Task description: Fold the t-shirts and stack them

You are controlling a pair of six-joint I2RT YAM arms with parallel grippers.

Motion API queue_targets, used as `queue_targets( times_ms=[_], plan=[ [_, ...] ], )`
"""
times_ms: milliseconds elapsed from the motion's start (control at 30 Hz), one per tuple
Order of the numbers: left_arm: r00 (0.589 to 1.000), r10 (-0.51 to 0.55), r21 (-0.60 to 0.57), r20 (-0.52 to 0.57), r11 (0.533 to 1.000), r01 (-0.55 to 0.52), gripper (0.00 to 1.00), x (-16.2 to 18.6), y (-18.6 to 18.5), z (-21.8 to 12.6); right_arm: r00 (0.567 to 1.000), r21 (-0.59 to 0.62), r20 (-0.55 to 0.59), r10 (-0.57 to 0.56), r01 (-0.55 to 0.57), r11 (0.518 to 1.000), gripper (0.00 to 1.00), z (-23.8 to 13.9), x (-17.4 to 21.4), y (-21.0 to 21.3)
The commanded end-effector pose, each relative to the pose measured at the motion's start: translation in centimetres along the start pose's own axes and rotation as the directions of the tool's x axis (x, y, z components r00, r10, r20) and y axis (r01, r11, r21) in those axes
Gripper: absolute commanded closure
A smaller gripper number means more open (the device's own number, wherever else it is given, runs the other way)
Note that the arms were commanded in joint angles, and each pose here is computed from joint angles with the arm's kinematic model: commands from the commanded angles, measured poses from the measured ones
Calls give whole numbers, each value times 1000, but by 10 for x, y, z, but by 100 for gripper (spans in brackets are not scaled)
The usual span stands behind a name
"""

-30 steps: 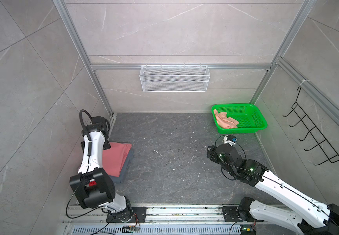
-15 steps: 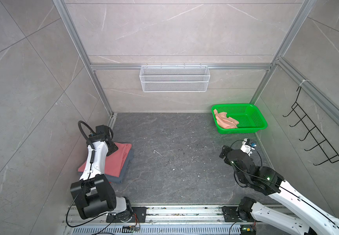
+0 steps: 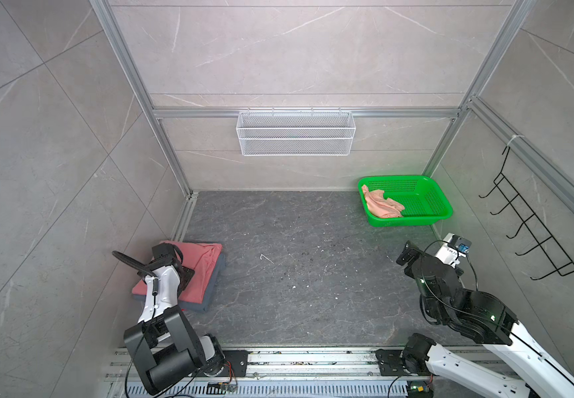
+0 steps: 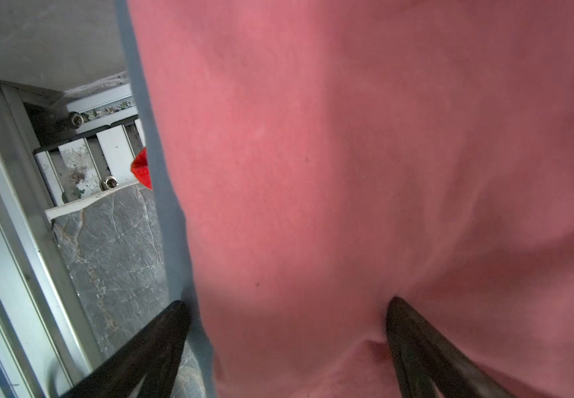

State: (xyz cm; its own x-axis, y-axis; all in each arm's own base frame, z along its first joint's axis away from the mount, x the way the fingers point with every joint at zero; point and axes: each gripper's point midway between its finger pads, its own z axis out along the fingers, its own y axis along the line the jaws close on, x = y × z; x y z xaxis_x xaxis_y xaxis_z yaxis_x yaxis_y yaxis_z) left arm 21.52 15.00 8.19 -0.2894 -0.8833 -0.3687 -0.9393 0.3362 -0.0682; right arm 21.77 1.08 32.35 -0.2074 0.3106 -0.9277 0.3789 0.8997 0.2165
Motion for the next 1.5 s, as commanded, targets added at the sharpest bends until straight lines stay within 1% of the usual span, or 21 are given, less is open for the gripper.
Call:
queue_targets(
  times_ms=[0, 100, 167, 267, 333, 367, 400, 433, 500, 567, 633, 700, 733, 833, 900, 1000, 1133, 1233, 1300, 1367, 1467],
  plan=[
    [999, -25, 115, 46, 993, 20, 4, -8, -10, -25, 995, 32, 39, -86, 85, 996, 0, 3, -13, 9],
    [990, 9, 292, 139, 955, -50, 0, -25, -35, -70, 993, 22, 39, -110, 109, 994, 0, 7, -16, 23],
    [975, 19, 422, 220, 899, -112, 0, -36, -53, -106, 992, 8, 43, -119, 119, 993, 0, 11, -15, 34],
    [940, 5, 550, 341, 810, -204, 0, -51, -73, -146, 990, -2, 57, -128, 128, 992, 0, 17, -11, 44],
    [915, 4, 619, 403, 735, -276, 0, -57, -91, -165, 987, -3, 62, -151, 152, 988, 0, 21, -7, 48],
    [903, 2, 637, 431, 708, -305, 0, -61, -98, -170, 984, 7, 62, -169, 169, 986, 0, 24, -5, 47],
    [889, 11, 633, 458, 699, -334, 0, -64, -103, -172, 981, 12, 62, -182, 182, 983, 0, 25, -5, 48],
    [866, 25, 607, 500, 703, -371, 0, -69, -107, -172, 977, 21, 61, -202, 201, 979, 0, 28, -3, 47],
    [801, 69, 545, 595, 697, -465, 0, -73, -118, -168, 972, 49, 62, -228, 225, 973, 0, 32, -1, 41],
    [701, 110, 489, 705, 641, -592, 0, -66, -137, -165, 970, 71, 61, -234, 230, 971, 0, 38, 2, 32],
    [614, 133, 442, 778, 577, -686, 0, -53, -152, -160, 974, 91, 52, -219, 214, 973, 0, 44, 6, 21],
    [569, 161, 412, 806, 537, -736, 0, -38, -163, -147, 979, 121, 36, -200, 194, 973, 0, 50, 11, 8],
    [558, 188, 397, 808, 525, -753, 0, -30, -168, -137, 980, 131, 27, -197, 192, 973, 0, 52, 13, 4],
    [560, 259, 395, 787, 486, -779, 0, -3, -175, -106, 977, 172, -2, -213, 210, 962, 0, 58, 21, -6],
    [579, 276, 407, 767, 489, -772, 0, 10, -172, -86, 971, 195, -25, -238, 238, 951, 0, 63, 27, -9],
    [587, 262, 422, 766, 484, -767, 0, 23, -166, -66, 961, 198, -46, -273, 276, 940, 0, 73, 37, -6],
    [581, 246, 419, 776, 487, -766, 0, 29, -163, -51, 961, 207, -49, -271, 275, 939, 0, 86, 49, -8],
    [579, 266, 411, 771, 486, -771, 0, 32, -163, -41, 961, 222, -57, -269, 275, 935, 0, 97, 60, -14],
    [577, 273, 414, 770, 474, -777, 0, 33, -166, -40, 962, 229, -71, -262, 271, 935, 0, 104, 68, -19],
    [582, 273, 415, 766, 481, -772, 0, 32, -167, -38, 963, 230, -87, -256, 269, 935, 0, 112, 76, -23],
    [569, 264, 414, 779, 465, -783, 0, 34, -169, -36, 968, 219, -59, -244, 251, 943, 0, 127, 81, -24]
  ],
)
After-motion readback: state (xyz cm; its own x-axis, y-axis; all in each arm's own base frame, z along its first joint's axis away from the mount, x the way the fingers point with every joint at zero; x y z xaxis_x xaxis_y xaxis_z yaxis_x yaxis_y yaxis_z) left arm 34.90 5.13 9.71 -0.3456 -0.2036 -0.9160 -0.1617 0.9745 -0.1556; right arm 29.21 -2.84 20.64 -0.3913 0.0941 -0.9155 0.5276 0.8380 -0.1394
